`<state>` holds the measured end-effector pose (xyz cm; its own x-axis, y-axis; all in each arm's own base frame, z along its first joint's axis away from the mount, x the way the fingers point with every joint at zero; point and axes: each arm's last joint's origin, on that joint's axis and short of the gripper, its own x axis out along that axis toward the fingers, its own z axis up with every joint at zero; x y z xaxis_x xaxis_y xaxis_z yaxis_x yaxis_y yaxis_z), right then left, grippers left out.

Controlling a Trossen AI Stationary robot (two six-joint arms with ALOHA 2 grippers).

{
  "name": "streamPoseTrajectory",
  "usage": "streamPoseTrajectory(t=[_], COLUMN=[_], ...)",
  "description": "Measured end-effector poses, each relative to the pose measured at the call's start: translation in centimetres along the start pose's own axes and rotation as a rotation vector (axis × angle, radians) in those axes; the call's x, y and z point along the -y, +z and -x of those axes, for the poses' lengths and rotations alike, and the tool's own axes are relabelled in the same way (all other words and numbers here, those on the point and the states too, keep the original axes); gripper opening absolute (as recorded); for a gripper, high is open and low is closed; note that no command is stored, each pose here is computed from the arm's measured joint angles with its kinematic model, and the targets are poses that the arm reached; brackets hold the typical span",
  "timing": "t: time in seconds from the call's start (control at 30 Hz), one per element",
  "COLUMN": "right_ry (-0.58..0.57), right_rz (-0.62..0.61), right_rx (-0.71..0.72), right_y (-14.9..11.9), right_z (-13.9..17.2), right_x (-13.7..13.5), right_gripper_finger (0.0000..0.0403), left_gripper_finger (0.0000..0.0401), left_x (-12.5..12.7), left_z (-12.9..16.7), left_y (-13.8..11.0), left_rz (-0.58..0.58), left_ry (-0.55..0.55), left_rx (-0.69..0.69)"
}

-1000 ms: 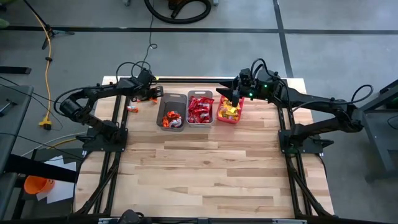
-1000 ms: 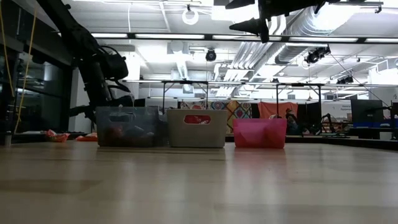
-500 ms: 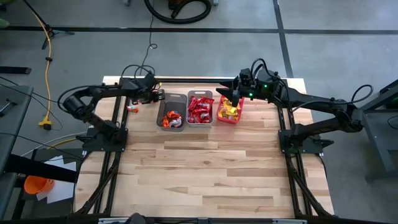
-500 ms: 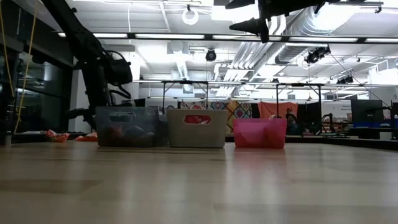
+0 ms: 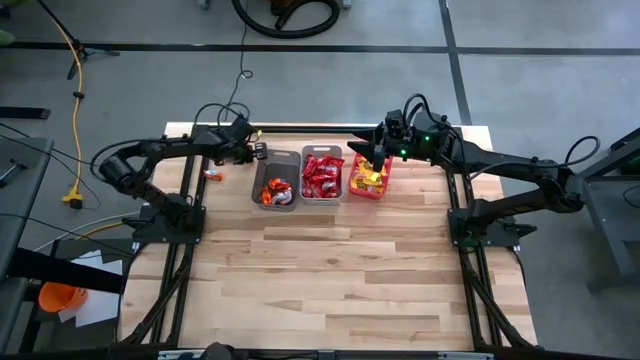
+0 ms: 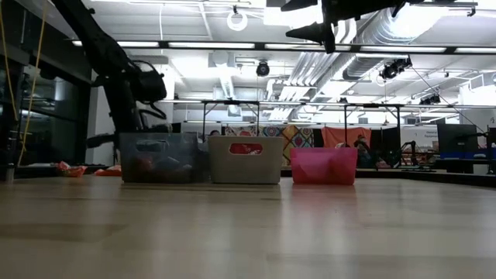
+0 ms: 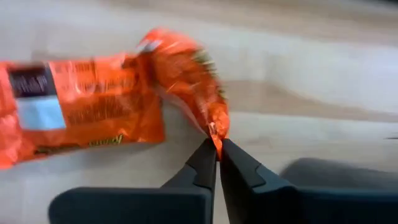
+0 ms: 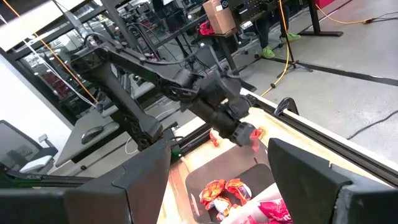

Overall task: Sort candy
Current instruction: Put the top left candy into the black bin

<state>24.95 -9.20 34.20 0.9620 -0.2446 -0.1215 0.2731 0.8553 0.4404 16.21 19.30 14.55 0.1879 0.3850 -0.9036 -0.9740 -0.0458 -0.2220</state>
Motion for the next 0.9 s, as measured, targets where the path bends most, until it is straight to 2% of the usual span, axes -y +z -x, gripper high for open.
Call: streamPoseTrajectory(t=[0.1, 0.23, 0.37, 0.5, 0.63, 0.73, 0.9], right_ry=[0.0, 0.0, 0.0, -0.011, -0.013, -0.013, -0.011], right_rz=[0.001, 0.022, 0.045, 0.07, 0.089, 0.09, 0.091], right_rx=[0.0, 0.0, 0.0, 0.005, 0.008, 0.009, 0.015], right_y=[0.0, 0.0, 0.0, 0.0, 0.0, 0.1, 0.2], right_z=[0.0, 0.0, 0.0, 0.0, 0.0, 0.0, 0.2], right_x=[0.0, 0.0, 0.0, 0.1, 0.1, 0.0, 0.0], right_gripper_finger=[0.0266, 0.0266, 0.0266, 0.0266, 0.0266, 0.0266, 0.0266], left_gripper_finger=[0.0001, 0.0, 0.0, 0.0, 0.0, 0.0, 0.0], left_x=[-0.1, -0.3, 0.2, 1.8, 4.4, 6.2, 6.1], left_z=[2.0, 6.8, 11.9, 14.9, 15.8, 15.5, 14.3], left_y=[0.6, 2.0, 2.6, 1.1, -1.9, -4.9, -7.9], left_rz=[-0.004, 0.001, -0.121, -0.268, -0.371, -0.462, -0.508], left_ry=[-0.058, -0.188, -0.331, -0.466, -0.562, -0.569, -0.385], left_rx=[0.058, 0.223, 0.382, 0.422, 0.373, 0.316, 0.216])
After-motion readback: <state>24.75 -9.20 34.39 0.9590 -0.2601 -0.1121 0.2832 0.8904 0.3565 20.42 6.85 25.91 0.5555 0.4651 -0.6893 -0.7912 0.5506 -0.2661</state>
